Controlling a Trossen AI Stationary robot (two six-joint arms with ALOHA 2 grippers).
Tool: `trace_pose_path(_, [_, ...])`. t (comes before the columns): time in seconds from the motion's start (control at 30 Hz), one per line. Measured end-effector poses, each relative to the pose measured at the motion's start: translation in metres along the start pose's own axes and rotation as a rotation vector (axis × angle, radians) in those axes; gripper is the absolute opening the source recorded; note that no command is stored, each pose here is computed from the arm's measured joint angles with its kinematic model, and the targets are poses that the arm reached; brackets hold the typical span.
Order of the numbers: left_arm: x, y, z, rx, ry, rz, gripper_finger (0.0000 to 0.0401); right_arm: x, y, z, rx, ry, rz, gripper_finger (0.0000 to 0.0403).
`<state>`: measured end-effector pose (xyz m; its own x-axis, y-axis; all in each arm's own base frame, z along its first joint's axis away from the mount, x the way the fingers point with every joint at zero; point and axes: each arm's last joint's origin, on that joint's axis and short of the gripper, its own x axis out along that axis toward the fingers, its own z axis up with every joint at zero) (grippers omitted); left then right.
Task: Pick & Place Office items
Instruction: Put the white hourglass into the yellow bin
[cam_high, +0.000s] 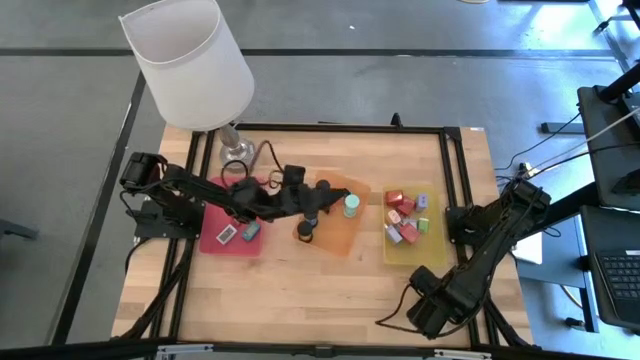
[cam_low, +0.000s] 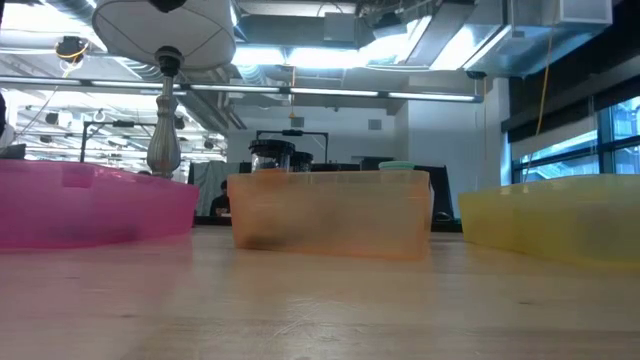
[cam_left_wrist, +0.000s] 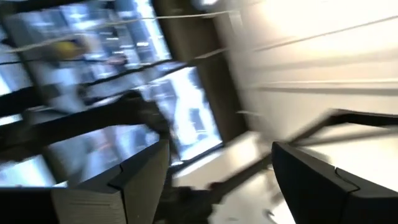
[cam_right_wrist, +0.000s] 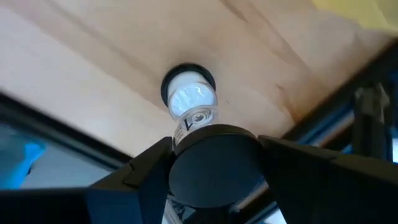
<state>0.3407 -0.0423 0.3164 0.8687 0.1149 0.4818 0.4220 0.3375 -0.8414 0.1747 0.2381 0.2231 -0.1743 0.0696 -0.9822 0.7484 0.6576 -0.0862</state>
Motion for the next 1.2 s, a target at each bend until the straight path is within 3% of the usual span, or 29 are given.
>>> trace_pose_path(0.13, [-0.001, -0.015, 0.006, 0.014, 0.001, -0.19, 0.0278, -0.018, 0.007, 0.012, -0.028, -0.078, 0.05, 0.0222])
trace_pose_path(0.33, [0.0, -0.018, 0.022, -0.014, 0.101, -0.337, 0.0277, -0.039, 0.006, 0.042, 0.055, -0.196, 0.027, 0.0216])
trace_pose_path(0.57, [0.003, -0.009, 0.039, -0.196, 0.295, -0.337, 0.0276, -0.062, 0.011, 0.084, -0.037, -0.331, 0.071, 0.0219])
trace_pose_path(0.83, [0.003, -0.008, 0.046, -0.23, 0.392, -0.355, 0.0276, -0.094, 0.003, 0.144, -0.113, -0.495, 0.053, 0.022])
trace_pose_path(1.2, [0.003, -0.007, 0.048, -0.217, 0.42, -0.361, 0.0276, -0.101, 0.009, 0.228, -0.256, -0.584, 0.224, 0.0221])
